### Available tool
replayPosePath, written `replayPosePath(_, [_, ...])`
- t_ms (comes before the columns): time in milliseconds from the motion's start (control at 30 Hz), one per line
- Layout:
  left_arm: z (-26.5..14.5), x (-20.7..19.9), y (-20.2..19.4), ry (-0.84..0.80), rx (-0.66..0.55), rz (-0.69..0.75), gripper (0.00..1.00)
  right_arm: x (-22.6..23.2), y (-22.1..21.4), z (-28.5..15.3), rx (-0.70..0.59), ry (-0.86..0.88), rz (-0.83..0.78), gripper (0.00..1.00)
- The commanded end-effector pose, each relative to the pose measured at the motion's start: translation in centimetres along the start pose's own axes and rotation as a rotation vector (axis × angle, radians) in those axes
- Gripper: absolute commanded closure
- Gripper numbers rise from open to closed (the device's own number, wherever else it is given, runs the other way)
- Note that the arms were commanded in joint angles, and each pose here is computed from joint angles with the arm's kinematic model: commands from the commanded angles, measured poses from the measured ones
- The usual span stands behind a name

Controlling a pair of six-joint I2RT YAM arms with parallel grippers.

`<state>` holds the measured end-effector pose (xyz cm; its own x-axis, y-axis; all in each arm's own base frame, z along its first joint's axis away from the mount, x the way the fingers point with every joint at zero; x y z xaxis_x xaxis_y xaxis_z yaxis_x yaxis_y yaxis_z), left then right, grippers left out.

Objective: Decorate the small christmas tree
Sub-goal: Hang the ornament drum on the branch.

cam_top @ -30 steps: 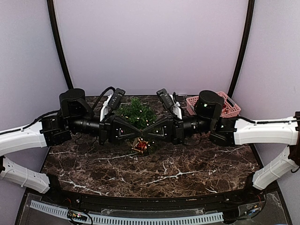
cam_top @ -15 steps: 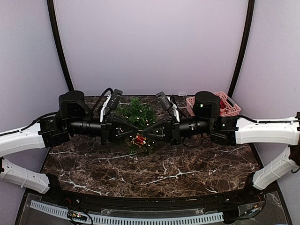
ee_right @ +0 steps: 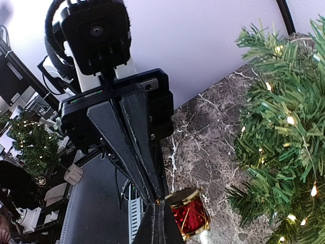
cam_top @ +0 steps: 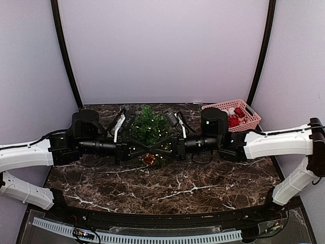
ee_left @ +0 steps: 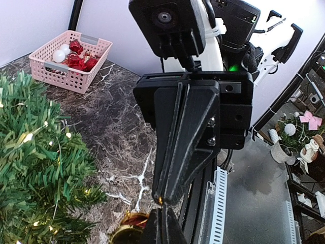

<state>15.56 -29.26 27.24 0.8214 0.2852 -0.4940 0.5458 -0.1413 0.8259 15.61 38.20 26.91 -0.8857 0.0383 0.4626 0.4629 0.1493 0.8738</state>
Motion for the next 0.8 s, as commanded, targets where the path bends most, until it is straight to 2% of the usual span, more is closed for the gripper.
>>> replayPosePath(0, [0.1, 1.3, -0.5, 0.067, -0.028, 0.014, 1.0, -0.7, -0.2, 0.4, -0.028, -0.023, 0.002, 1.0])
replayPosePath(767, [1.5, 3.6, 0.3, 0.197, -0.058, 0.01, 1.0, -3.4, -0.6, 0.0, -0.018, -0.18, 0.03, 1.0])
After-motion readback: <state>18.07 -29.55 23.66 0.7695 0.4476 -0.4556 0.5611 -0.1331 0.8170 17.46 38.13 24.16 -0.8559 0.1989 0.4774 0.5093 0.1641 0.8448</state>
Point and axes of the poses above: each gripper's point midway between its finger pads, its own z axis out along the fingers, its own x axis along the line the jaws close on, y = z × x, the point moved 5 cm from there along -z, back along the fingers, and after that the axes turned 6 degrees about -z, right-handed, at the moved point
